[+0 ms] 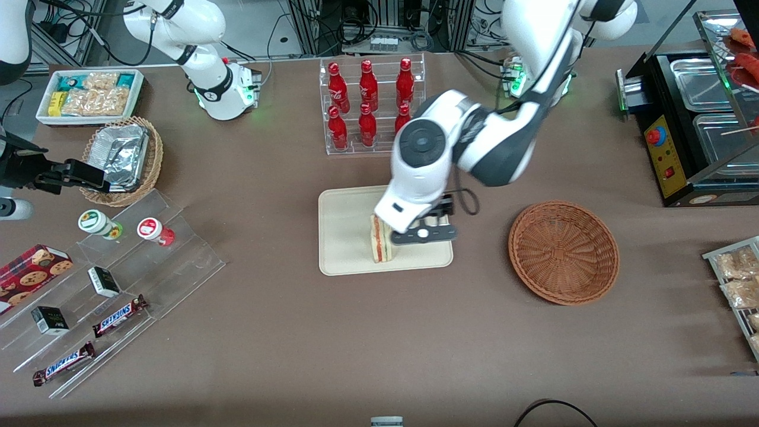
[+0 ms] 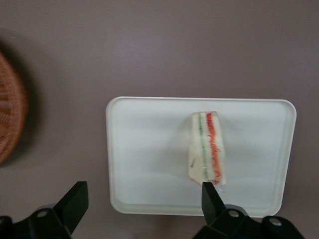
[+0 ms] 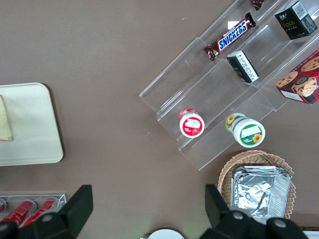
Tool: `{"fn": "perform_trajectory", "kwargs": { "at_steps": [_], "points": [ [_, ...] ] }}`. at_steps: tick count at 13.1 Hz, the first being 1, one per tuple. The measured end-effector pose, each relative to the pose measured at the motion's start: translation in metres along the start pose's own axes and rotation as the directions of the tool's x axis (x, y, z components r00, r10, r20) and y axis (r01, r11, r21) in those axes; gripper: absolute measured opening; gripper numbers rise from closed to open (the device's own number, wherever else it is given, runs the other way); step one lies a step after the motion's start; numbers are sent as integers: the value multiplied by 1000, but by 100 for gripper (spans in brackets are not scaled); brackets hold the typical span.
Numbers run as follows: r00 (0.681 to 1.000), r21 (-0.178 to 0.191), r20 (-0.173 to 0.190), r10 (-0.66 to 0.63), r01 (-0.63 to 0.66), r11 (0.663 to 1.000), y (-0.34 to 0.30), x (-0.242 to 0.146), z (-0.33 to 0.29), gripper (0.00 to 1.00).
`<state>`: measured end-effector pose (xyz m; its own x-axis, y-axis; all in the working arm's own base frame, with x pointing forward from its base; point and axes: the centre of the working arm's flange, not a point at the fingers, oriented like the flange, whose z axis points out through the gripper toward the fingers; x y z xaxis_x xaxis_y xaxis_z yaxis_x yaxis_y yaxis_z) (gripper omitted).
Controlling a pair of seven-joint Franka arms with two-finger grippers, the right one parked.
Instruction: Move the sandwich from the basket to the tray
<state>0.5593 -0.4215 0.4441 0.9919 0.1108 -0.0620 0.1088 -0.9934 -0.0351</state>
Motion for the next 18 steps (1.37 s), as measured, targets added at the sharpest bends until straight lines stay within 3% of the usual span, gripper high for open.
{"fn": "perform_trajectory", "kwargs": {
  "at_steps": [5, 12, 15, 18],
  "points": [
    [996, 9, 27, -82, 82, 997, -129, 40, -64, 100],
    [998, -11, 59, 30, -30, 999, -338, 19, -124, 100],
    [995, -15, 71, 65, -64, 998, -362, 1, -141, 100],
    [995, -18, 61, 82, -81, 997, -368, -8, -148, 100]
  ]
}}
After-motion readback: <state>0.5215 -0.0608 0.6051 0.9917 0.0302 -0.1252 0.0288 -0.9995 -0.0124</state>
